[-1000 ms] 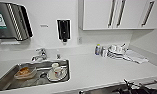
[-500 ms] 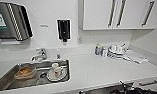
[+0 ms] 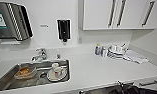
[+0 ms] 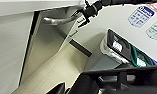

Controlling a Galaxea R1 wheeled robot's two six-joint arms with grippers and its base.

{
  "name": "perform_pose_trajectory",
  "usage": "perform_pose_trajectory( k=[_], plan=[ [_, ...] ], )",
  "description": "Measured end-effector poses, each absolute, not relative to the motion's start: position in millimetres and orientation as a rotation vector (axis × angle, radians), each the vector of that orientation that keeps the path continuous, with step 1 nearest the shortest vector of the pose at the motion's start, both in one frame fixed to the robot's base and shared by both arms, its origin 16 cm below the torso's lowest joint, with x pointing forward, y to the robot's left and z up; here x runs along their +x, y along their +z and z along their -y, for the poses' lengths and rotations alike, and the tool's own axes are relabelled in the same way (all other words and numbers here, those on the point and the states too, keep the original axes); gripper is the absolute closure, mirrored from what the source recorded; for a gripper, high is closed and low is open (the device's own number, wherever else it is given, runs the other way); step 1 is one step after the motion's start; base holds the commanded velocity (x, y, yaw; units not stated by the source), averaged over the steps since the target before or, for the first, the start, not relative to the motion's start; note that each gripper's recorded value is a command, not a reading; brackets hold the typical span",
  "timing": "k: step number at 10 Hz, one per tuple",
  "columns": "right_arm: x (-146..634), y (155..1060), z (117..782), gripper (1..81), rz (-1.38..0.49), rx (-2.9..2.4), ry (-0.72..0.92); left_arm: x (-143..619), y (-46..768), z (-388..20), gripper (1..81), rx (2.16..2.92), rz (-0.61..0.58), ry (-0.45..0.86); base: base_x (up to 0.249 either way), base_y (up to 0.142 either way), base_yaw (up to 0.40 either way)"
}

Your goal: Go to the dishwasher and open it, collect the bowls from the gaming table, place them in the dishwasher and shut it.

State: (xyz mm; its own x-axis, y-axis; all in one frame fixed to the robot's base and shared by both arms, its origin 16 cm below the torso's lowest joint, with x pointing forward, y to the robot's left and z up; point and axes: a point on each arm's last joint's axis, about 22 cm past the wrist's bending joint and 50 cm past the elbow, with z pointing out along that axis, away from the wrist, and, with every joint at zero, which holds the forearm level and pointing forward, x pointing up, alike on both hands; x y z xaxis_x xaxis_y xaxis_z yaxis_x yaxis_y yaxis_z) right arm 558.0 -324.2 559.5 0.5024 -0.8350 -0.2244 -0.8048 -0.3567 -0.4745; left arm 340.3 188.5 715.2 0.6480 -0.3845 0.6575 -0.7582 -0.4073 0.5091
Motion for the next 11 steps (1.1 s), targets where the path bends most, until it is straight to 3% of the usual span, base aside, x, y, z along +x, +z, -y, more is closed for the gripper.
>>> perform_pose_trajectory(
  k=[11],
  plan=[
    [525,533,364,1.0,-1.37,-2.306,-0.101,351,699,-192,1.0,2.053,0.883,0.57,0.0,0.0,0.0]
  ],
)
